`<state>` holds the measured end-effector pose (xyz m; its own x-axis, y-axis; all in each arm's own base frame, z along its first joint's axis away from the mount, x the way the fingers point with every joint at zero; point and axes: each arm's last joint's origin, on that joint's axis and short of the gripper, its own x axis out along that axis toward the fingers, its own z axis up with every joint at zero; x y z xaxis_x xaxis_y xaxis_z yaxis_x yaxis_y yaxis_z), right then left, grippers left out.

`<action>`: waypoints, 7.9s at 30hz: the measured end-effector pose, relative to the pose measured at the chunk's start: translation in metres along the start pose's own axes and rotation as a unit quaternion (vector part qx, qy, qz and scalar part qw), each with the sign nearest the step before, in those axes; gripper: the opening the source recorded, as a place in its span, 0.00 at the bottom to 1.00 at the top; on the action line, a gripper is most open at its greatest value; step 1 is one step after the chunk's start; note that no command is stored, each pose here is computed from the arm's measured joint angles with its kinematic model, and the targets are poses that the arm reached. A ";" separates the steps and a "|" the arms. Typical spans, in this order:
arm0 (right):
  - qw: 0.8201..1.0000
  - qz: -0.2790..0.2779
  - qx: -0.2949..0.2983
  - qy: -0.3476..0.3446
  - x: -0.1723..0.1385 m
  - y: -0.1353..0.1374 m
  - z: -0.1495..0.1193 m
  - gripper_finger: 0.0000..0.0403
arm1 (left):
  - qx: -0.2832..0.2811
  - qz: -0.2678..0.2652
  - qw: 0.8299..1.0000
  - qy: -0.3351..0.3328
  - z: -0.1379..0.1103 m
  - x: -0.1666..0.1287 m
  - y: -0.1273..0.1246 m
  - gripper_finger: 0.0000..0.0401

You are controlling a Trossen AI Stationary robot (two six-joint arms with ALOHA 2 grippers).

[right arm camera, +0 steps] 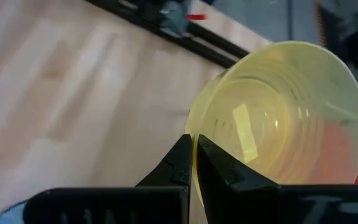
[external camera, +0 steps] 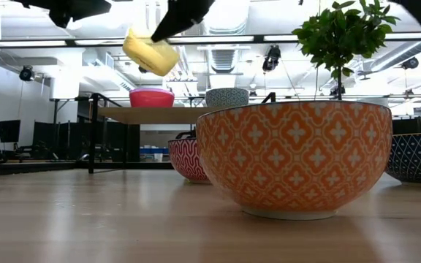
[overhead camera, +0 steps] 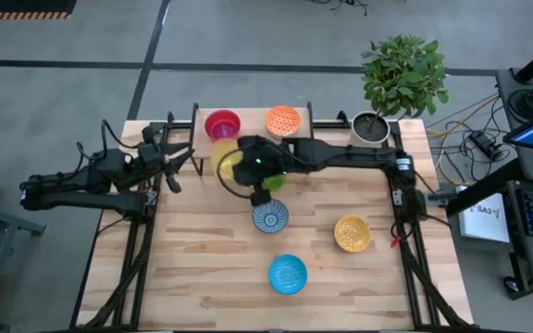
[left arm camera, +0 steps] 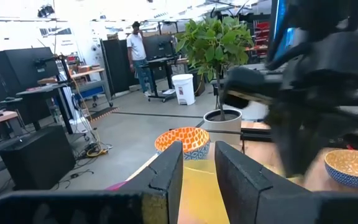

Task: Place and stack bowls onto a shelf
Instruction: Stack the transparent yellow bowl on top of the transparent violet bowl on the shelf, then stack the blue patterned bowl on top of the orange patterned bowl on the shelf

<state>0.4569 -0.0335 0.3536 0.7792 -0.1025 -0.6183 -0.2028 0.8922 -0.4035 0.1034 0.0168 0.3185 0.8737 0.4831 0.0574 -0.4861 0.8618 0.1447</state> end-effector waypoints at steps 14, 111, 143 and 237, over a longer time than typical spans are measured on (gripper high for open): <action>0.994 -0.105 0.015 0.021 0.033 -0.071 -0.020 0.02 | -0.005 0.002 1.000 -0.018 -0.005 -0.012 0.005 0.19; 0.906 0.105 0.254 0.322 0.076 0.158 -0.075 0.38 | 0.015 -0.005 1.000 0.004 -0.012 -0.017 0.006 0.19; 0.954 0.139 0.180 0.197 0.012 0.108 0.008 0.03 | 0.016 -0.005 1.000 0.004 -0.012 -0.017 0.006 0.19; 0.946 -0.175 0.270 0.023 -0.027 -0.105 -0.063 0.02 | 0.036 -0.006 0.999 0.011 -0.015 -0.017 0.006 0.19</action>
<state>0.4203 -0.1523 0.3703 0.7137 -0.4417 -0.5436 0.4060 0.8933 -0.1927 0.0858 0.0160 0.3039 0.8787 0.4762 0.0337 -0.4716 0.8549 0.2163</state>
